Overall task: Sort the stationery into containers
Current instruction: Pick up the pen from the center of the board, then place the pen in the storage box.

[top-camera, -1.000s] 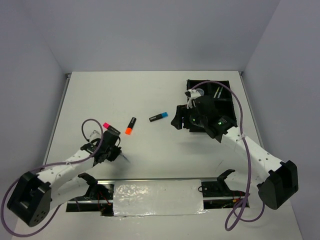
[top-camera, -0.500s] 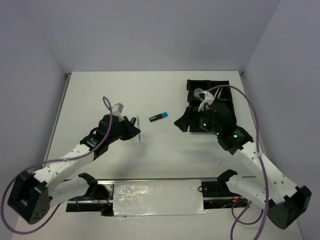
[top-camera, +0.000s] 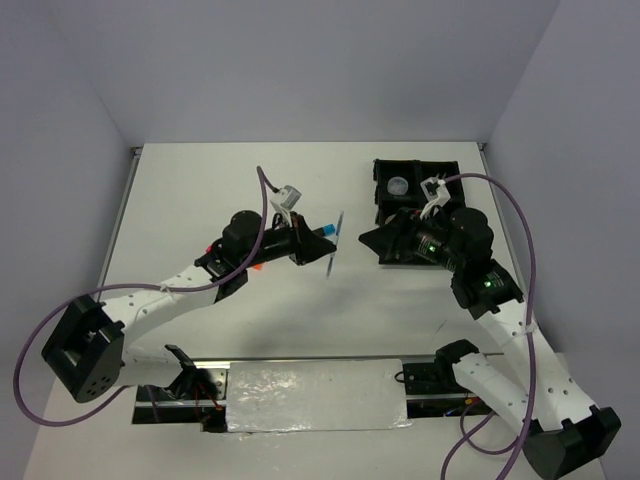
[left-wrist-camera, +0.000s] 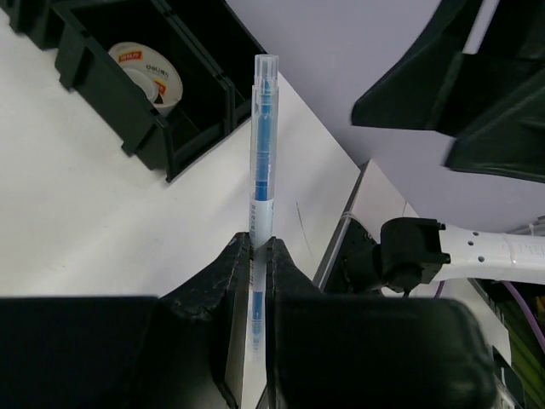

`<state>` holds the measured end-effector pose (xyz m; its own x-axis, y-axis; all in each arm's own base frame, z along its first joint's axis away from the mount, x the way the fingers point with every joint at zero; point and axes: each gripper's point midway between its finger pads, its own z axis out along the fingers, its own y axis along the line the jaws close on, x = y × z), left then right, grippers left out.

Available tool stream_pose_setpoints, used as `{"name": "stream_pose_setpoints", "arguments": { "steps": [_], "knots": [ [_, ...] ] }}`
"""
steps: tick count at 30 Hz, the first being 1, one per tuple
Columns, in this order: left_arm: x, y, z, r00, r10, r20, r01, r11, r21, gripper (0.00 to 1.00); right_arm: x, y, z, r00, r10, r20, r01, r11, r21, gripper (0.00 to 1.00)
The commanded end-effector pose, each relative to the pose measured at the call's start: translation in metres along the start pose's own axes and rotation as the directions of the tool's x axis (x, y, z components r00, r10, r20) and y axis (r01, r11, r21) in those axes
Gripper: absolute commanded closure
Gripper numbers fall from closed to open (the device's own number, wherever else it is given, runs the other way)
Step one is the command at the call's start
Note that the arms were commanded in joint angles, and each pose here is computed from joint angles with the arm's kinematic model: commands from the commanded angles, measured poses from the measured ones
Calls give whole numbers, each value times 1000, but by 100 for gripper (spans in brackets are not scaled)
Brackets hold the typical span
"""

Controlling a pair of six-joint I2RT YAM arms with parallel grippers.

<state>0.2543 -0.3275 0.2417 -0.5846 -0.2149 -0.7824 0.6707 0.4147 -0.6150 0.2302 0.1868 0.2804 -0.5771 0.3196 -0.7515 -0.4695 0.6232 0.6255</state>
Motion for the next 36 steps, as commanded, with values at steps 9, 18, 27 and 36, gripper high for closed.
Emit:
{"name": "stream_pose_setpoints", "arguments": {
  "steps": [9, 18, 27, 36],
  "knots": [
    [-16, -45, 15, 997, -3, 75, -8, 989, 146, 100, -2, 16, 37, 1000, -13, 4, 13, 1000, -7, 33],
    [-8, -47, 13, 997, -22, 70, 11, 987, 163, 100, 4, 30, 59, 1000, -12, 2, 12, 997, -71, 53],
    [-9, -32, 16, 998, -14, 60, 10, 997, 71, 71, 8, 27, 72, 999, -29, -20, 27, 997, -66, 100],
    [-7, 87, -100, 990, -133, -49, 44, 616, -787, 1, -120, -154, 33, 990, -94, 102, 13, 796, 605, 100]
  ]
}}
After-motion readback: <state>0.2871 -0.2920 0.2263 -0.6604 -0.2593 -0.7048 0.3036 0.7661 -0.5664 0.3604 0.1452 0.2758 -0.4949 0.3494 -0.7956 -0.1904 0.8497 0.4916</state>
